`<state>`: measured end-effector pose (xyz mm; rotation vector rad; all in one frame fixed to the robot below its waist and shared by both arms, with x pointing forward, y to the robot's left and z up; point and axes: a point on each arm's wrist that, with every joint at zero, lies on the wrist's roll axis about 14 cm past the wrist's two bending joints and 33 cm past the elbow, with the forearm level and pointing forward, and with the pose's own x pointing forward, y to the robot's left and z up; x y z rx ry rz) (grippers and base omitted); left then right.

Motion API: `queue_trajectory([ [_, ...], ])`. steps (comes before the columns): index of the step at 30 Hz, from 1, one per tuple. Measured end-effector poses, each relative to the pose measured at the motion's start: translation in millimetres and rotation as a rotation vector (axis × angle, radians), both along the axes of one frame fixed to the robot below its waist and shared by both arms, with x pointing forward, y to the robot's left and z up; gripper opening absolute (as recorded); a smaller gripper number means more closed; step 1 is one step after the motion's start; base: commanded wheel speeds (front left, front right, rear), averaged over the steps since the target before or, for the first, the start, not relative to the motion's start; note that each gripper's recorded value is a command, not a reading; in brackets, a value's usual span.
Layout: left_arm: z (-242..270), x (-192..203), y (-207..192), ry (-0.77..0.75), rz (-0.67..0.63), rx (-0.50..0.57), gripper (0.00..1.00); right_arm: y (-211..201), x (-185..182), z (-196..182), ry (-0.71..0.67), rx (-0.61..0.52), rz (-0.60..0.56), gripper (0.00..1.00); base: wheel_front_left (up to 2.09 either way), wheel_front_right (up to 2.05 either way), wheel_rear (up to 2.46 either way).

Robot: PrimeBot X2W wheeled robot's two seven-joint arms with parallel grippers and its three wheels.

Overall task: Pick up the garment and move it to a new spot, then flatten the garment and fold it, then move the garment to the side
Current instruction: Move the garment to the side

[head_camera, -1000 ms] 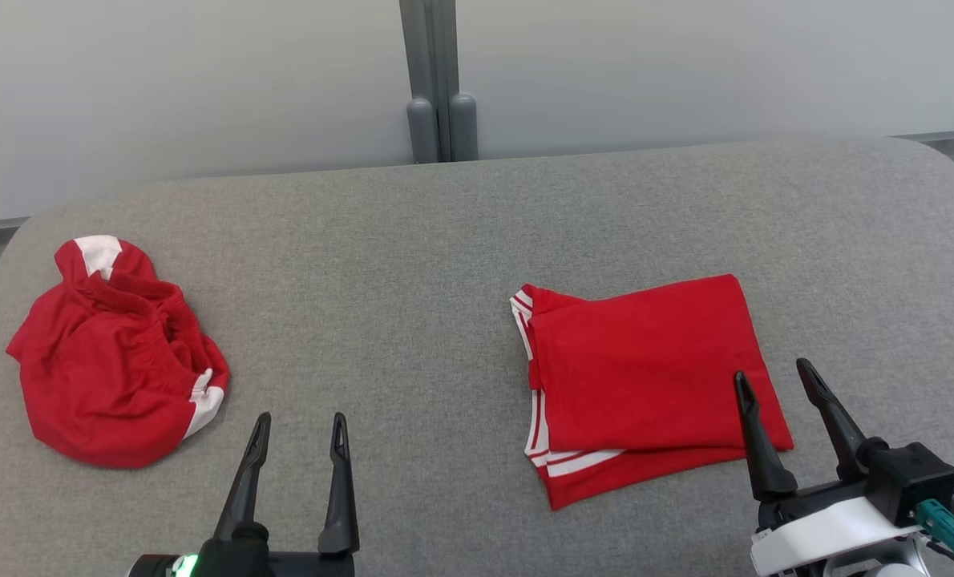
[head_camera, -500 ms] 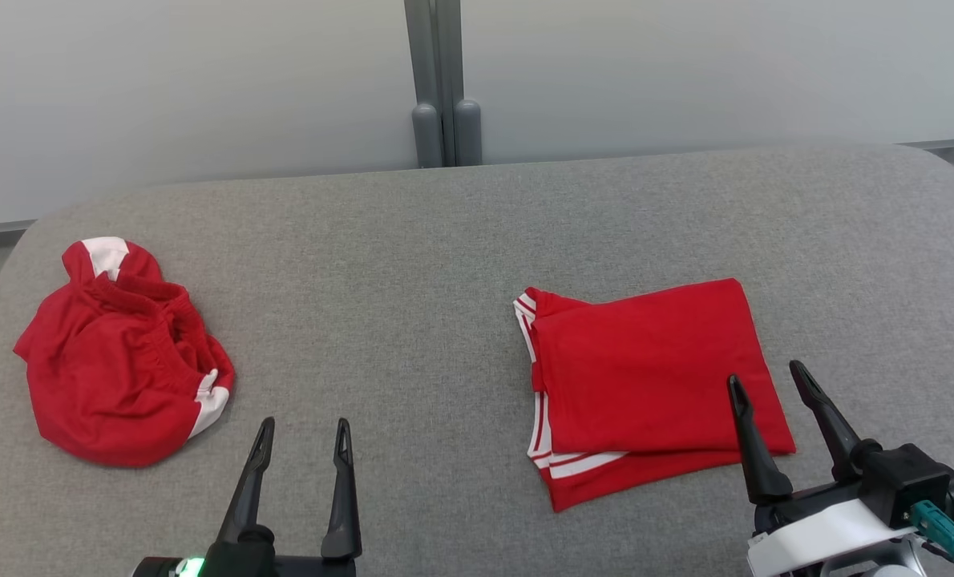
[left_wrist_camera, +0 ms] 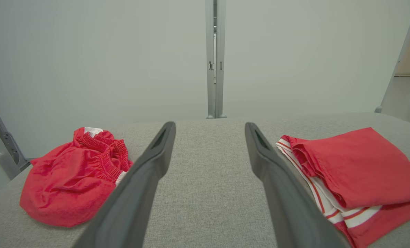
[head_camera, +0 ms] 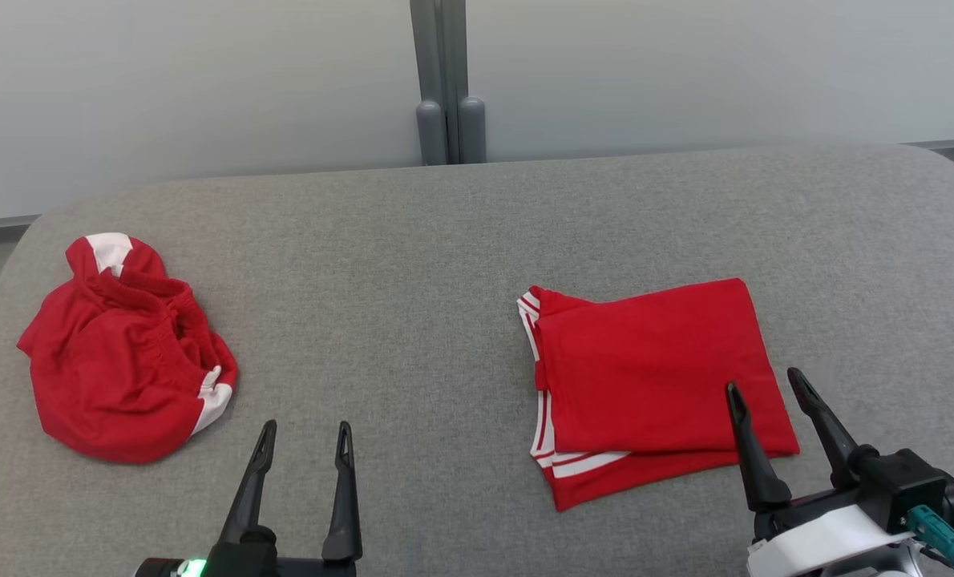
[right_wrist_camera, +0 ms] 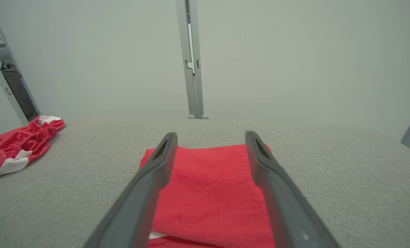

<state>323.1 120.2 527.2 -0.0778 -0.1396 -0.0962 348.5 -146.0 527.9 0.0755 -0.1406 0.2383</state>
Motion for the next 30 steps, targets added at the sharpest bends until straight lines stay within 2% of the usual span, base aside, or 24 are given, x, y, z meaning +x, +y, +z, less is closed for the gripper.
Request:
queue_trajectory([
  [5, -5, 2, -3, 0.017, -0.013, -0.002, 1.0, 3, 1, -18, 0.058, -0.015, 0.022, 1.0, 0.0, 0.0, 0.0],
  [11, -9, 17, -13, 0.03, -0.042, 0.002, 1.0, 3, 27, -29, 0.127, 0.109, 0.065, 1.0, 0.0, 0.0, 0.0],
  [15, -13, 31, -18, 0.04, -0.057, 0.004, 1.0, -15, 50, -38, 0.192, 0.175, 0.079, 1.0, 0.0, 0.0, 0.0],
  [23, -32, 58, -30, 0.087, -0.09, -0.005, 1.0, -71, 81, -87, 0.511, 0.2, 0.057, 1.0, 0.0, 0.0, 0.0],
  [30, -47, 76, -37, 0.122, -0.104, -0.02, 1.0, -80, 91, -123, 0.722, 0.196, 0.078, 1.0, 0.0, 0.0, 0.0],
])
